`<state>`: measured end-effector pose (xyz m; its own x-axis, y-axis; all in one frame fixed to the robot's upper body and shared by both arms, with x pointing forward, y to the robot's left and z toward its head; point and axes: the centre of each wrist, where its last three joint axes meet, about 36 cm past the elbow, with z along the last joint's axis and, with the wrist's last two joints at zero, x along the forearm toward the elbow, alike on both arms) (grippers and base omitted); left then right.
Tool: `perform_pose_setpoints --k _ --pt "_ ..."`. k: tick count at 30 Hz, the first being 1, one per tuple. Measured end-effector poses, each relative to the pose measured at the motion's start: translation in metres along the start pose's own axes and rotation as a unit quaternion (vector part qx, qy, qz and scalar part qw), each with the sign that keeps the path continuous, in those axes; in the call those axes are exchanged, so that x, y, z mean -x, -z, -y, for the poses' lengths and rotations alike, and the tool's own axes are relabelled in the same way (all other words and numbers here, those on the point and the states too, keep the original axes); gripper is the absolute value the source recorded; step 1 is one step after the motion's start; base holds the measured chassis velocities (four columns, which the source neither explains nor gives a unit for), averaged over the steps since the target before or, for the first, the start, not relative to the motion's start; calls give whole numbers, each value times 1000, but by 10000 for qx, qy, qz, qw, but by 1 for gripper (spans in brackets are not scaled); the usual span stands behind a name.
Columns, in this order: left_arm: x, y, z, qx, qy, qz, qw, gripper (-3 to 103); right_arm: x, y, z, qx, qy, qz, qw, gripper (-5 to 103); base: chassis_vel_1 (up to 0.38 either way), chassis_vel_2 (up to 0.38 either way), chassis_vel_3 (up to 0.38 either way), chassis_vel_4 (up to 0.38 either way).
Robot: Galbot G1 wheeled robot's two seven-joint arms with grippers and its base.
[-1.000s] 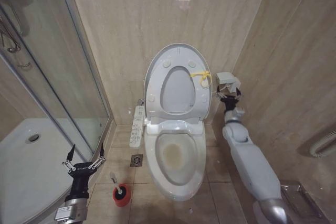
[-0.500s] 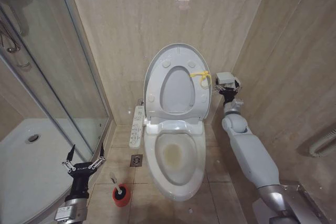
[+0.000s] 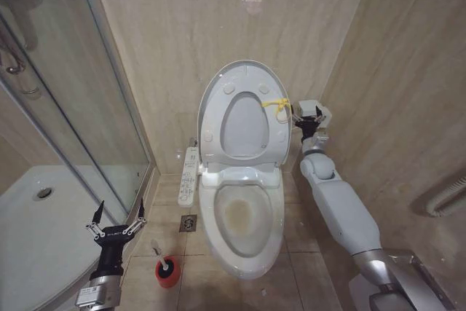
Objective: Open the toilet lid, clean the toilet bowl with a toilet brush, close the toilet lid, and flush.
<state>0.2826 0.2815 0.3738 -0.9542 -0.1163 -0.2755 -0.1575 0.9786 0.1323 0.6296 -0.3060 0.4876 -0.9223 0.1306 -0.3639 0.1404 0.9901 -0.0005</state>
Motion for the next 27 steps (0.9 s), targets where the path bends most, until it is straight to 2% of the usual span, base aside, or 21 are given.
perform_pose_setpoints --k 7,12,19,27 --pt "0 0 0 0 0 0 10000 100 -12 1 -4 68 96 -37 9999 100 0 0 0 0" --pt "0 0 0 0 1 0 10000 100 -38 0 3 43 245 -86 9997 100 0 0 0 0" --pt "0 0 0 0 -1 -1 10000 100 -78 -2 12 105 314 -209 9992 100 0 0 0 0" --pt "0 0 0 0 0 -1 10000 100 -149 -1 33 151 271 -439 9986 100 0 0 0 0"
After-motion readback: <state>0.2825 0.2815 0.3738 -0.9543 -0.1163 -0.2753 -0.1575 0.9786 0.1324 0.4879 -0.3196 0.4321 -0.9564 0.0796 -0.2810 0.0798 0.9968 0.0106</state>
